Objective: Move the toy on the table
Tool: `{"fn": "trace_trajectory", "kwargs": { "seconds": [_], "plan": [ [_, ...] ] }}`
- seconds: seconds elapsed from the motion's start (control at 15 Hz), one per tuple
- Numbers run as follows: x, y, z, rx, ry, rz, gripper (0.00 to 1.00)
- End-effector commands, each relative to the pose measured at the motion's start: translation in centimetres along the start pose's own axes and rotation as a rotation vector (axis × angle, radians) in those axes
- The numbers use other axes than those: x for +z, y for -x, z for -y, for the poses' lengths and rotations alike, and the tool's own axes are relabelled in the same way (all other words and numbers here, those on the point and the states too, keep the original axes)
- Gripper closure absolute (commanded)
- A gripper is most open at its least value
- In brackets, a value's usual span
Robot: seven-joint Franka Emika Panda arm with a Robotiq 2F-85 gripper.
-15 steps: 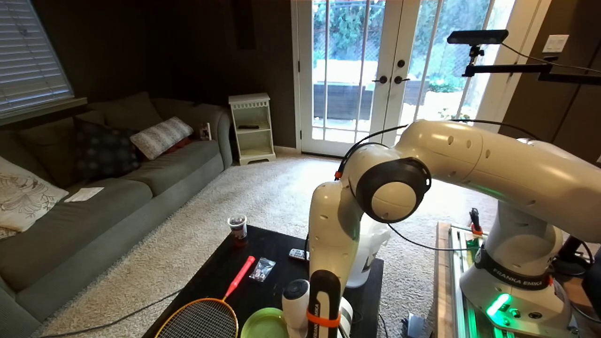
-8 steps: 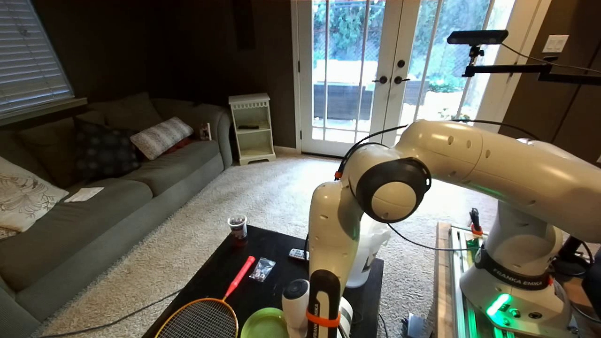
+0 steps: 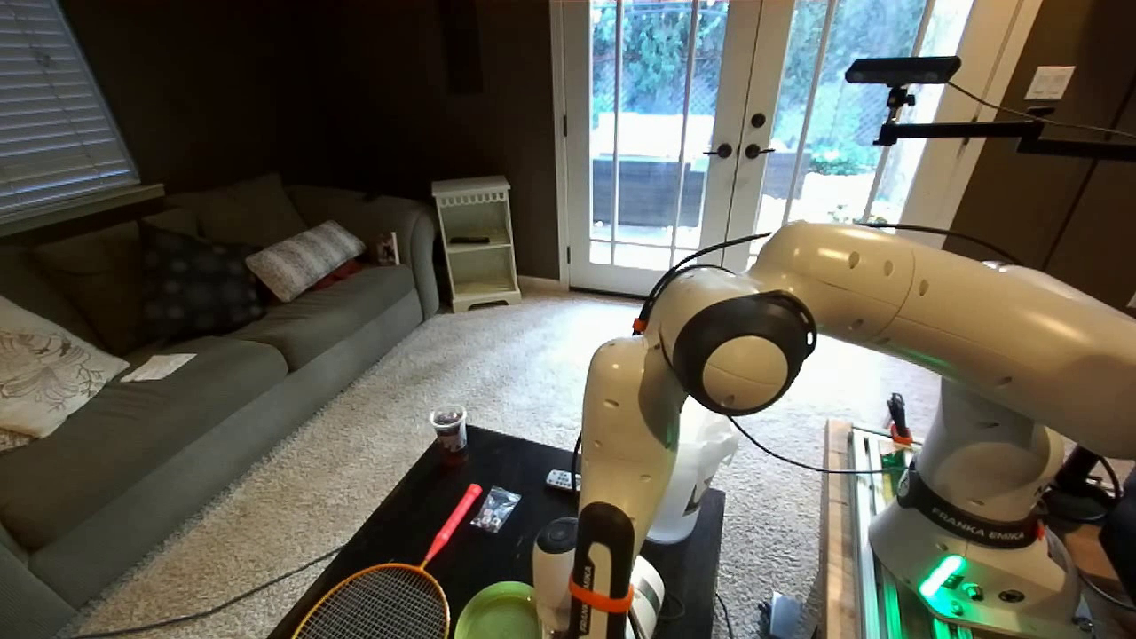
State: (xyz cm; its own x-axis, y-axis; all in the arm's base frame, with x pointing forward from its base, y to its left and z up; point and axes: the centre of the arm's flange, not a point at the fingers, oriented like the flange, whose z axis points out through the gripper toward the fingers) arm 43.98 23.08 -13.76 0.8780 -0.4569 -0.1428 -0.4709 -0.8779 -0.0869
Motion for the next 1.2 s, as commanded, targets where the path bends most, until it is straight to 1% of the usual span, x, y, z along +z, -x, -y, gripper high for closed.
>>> {"fn": "trace_trajectory", "kwargs": {
  "seconds": [0.0, 0.33, 0.6, 0.8, 1.13],
  "plan": [
    [-0.8, 0.7, -0.3, 0.107, -0.004, -0.027, 0.92],
    [-1.4, 1.4, -0.9, 0.256, -0.003, -0.044, 0.92],
    [-2.5, 1.8, -1.5, 0.405, -0.031, -0.082, 0.92],
    [-2.9, 2.2, -2.8, 0.520, -0.042, -0.093, 0.92],
    [-3.2, 3.4, -4.8, 0.694, -0.077, -0.059, 0.92]
  ]
}}
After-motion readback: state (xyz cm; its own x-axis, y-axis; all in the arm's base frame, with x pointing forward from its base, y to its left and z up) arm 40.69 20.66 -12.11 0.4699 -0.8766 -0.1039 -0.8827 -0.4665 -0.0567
